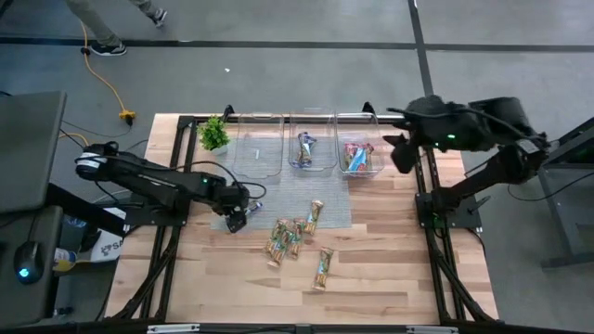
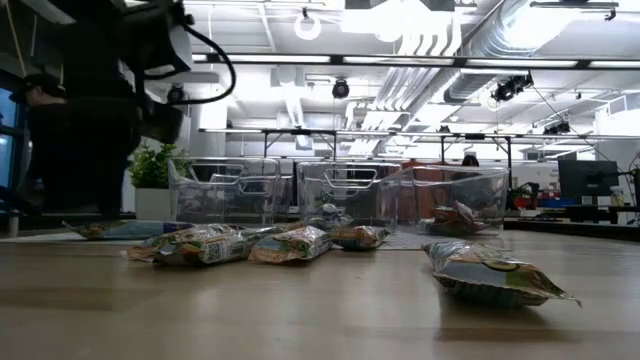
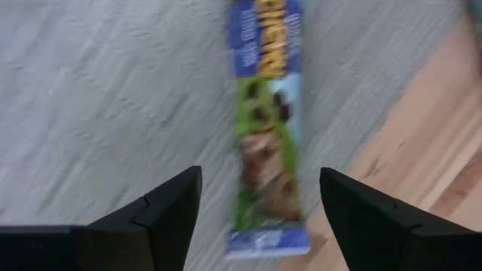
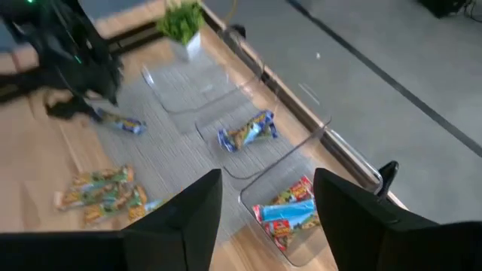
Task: Pick and place Granola Bars by type
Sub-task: Put the blue granola bar into the middle transparent bin
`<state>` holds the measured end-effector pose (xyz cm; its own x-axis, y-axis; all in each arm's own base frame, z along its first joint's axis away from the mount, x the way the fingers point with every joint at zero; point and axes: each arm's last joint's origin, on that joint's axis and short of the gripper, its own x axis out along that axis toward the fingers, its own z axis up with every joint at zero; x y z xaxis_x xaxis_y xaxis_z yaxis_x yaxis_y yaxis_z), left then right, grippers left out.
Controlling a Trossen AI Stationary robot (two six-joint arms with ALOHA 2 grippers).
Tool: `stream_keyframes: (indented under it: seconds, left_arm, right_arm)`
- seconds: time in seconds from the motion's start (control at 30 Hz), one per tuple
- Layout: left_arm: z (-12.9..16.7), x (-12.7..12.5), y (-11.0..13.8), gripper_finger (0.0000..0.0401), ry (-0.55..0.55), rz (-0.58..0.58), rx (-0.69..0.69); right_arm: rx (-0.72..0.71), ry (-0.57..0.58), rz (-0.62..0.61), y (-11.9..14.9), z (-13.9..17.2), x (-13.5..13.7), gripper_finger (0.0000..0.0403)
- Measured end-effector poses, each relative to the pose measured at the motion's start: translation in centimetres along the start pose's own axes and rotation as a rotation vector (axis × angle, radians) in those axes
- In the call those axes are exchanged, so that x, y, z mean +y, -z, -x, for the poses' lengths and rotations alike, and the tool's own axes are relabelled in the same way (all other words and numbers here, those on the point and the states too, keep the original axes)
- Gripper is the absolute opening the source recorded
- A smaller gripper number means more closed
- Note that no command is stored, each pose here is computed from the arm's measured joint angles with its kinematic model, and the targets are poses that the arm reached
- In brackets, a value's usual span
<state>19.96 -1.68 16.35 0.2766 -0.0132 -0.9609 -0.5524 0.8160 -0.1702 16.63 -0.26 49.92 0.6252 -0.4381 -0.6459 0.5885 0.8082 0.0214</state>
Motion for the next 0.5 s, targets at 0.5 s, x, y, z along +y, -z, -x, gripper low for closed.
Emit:
stream_keyframes:
  seconds: [0.5]
  left_arm:
    - [-1.9, -0.9, -1.2, 0.0289, -0.071, -0.022, 0.037]
  right_arm:
    - [-0.026, -0.024, 0.044, 0.8, 1.4, 0.2, 0.0193]
